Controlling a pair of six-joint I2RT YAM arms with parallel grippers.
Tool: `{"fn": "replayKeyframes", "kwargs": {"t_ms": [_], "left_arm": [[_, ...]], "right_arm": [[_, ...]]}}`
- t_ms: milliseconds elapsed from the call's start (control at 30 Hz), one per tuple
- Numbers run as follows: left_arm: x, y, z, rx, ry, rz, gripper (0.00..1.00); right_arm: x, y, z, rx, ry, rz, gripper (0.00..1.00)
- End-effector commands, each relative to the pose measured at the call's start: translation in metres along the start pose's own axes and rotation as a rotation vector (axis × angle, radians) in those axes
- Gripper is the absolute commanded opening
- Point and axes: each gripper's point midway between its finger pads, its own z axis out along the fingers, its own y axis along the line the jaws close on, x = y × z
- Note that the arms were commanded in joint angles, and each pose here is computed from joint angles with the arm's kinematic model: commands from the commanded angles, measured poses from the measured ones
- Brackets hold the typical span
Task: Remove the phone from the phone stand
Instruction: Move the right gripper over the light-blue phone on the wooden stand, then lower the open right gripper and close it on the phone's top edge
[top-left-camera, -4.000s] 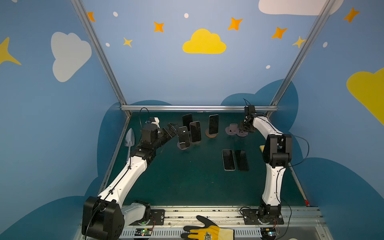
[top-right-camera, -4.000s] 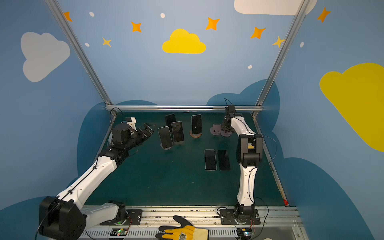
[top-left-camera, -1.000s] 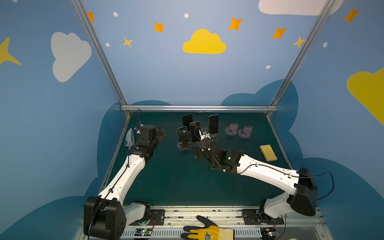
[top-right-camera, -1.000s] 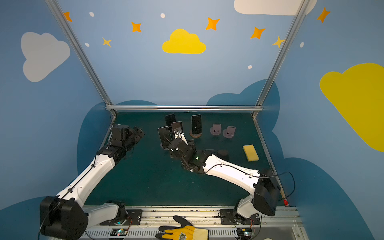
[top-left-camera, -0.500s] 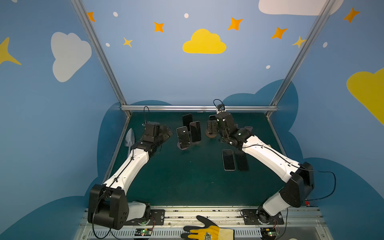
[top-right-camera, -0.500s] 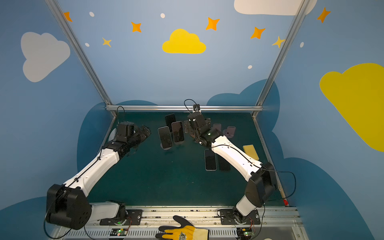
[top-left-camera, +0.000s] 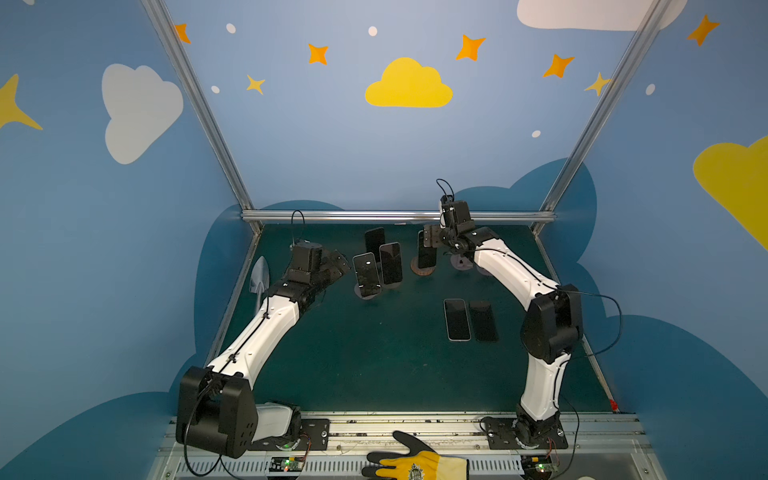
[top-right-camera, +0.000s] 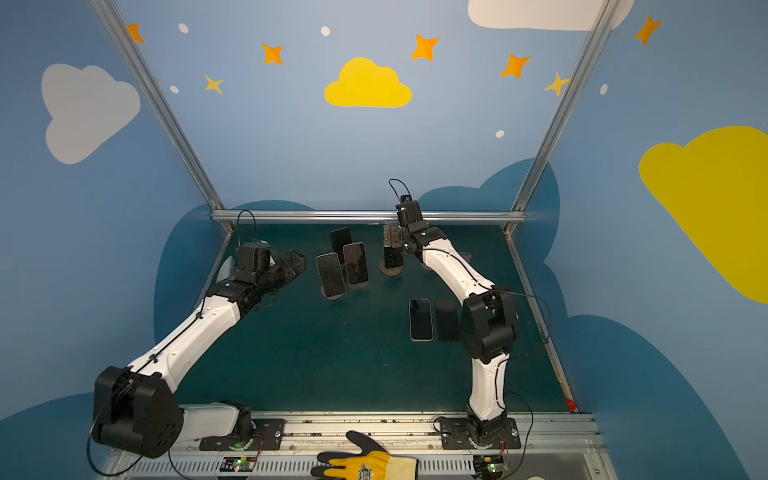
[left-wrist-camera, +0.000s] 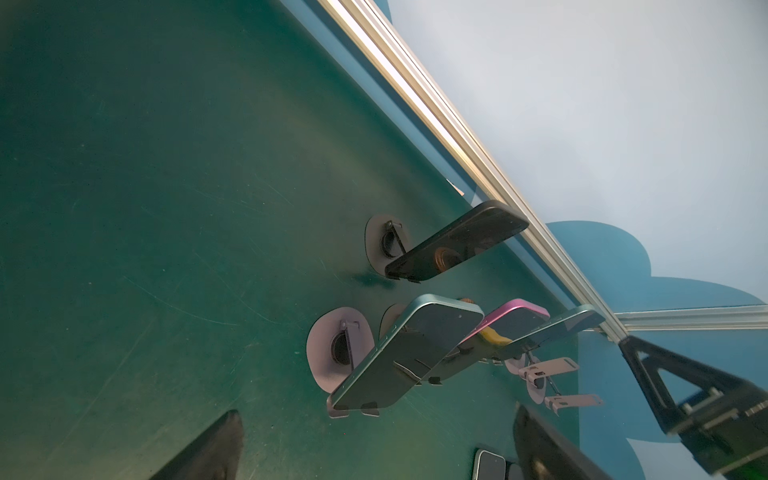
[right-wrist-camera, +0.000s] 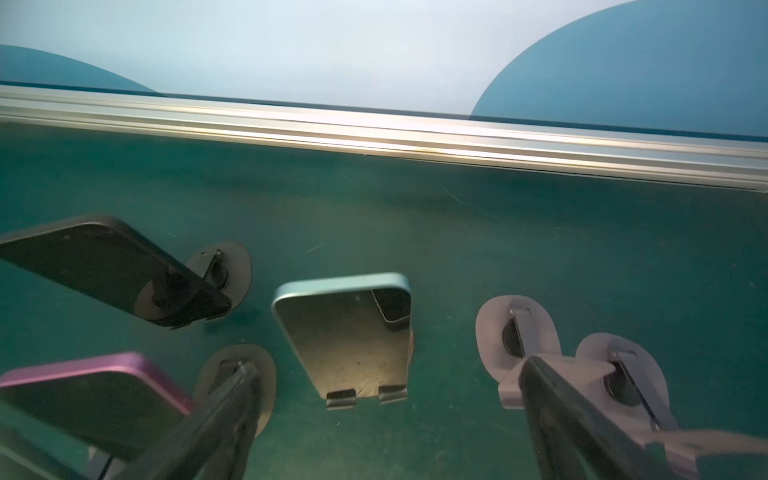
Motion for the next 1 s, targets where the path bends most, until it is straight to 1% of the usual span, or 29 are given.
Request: {"fn": "replayKeyframes", "kwargs": {"t_ms": [0, 167, 300, 400, 567, 700, 967], "left_arm": [[-0.006, -0.005, -0.003, 0.012, -0.015, 0.027, 1.0], [-0.004, -0.004, 0.0, 0.011, -0.002, 0.025, 1.0], [-0.003, -0.006, 0.002, 0.019, 0.007, 0.028, 1.0], [-0.001, -0.008, 0.004, 0.024, 0.019, 0.025, 1.0], [-0.001, -0.01, 0.003, 0.034, 0.027, 0.027, 1.0], [-0.003, -0.011, 0.0, 0.039, 0.019, 0.028, 1.0], [-0.002, -0.014, -0.001, 0.054, 0.02, 0.024, 1.0]], "right_arm": [[-0.009, 0.006, 0.005, -0.064, 0.001, -0.017, 0.97], [-0.006, 0.011, 0.011, -0.112, 0.001, -0.036, 0.96], [-0.006, 0.018, 0.009, -0.154, -0.015, -0.013, 0.97], [-0.007, 0.017, 0.014, -0.152, -0.034, -0.002, 0.97], [-0.009, 0.013, 0.023, -0.116, -0.026, 0.004, 0.97], [-0.01, 0.019, 0.026, -0.142, -0.025, -0.004, 0.97], [-0.009, 0.022, 0.037, -0.151, -0.027, -0.04, 0.97]]}}
